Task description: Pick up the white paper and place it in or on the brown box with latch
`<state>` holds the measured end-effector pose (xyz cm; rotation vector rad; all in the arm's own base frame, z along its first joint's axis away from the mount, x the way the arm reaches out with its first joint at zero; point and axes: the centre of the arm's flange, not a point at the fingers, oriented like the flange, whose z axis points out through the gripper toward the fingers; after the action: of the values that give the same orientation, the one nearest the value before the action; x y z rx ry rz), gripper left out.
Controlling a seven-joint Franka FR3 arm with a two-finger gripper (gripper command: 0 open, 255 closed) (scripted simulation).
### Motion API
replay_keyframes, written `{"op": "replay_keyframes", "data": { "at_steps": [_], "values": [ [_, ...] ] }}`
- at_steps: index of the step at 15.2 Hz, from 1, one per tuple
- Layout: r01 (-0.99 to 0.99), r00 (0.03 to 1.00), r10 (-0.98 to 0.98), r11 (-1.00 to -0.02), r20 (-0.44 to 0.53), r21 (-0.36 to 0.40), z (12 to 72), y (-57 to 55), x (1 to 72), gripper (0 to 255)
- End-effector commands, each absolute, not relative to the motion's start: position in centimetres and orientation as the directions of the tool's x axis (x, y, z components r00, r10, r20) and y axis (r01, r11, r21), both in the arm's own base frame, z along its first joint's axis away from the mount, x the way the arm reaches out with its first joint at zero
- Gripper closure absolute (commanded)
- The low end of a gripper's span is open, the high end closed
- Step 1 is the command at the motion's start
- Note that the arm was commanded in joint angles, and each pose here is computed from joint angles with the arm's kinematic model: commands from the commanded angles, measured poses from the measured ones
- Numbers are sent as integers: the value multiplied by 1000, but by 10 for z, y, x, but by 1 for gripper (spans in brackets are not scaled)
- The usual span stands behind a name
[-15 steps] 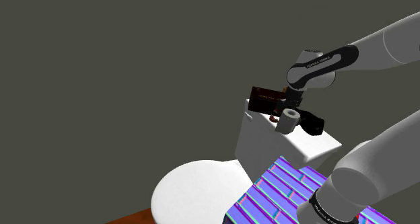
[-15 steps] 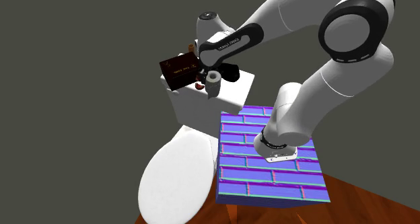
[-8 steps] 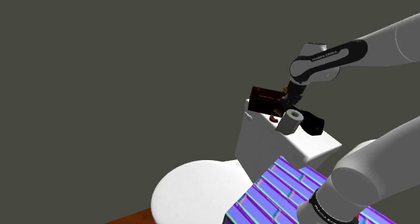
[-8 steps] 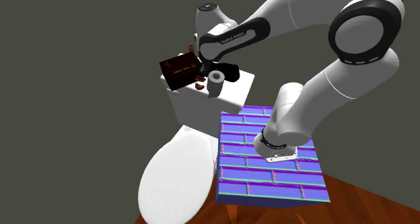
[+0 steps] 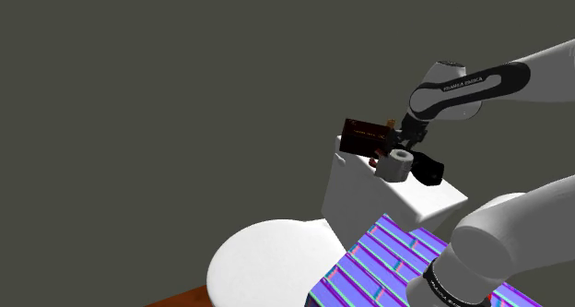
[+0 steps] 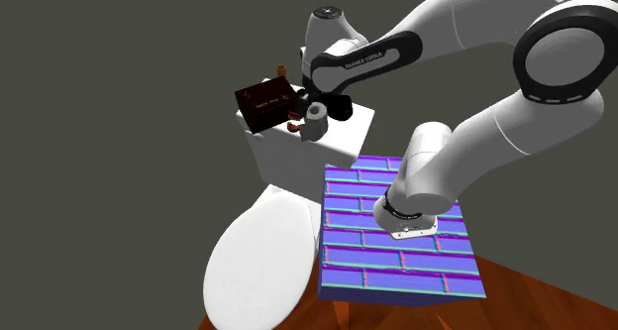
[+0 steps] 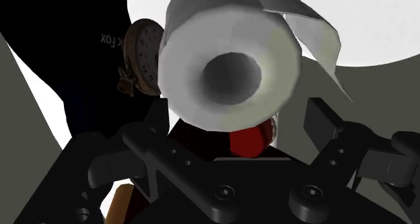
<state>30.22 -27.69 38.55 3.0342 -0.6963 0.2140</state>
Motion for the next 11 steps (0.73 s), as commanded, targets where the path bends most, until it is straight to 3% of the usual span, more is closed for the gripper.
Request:
{"op": "replay_keyframes", "data": {
  "at_steps": [1,11],
  "values": [
    [-440,888,-437,-898,144,-11,376,-276,301,0],
    [-440,888,-437,-898,144,-11,357,-277,304,0]
  ]
}}
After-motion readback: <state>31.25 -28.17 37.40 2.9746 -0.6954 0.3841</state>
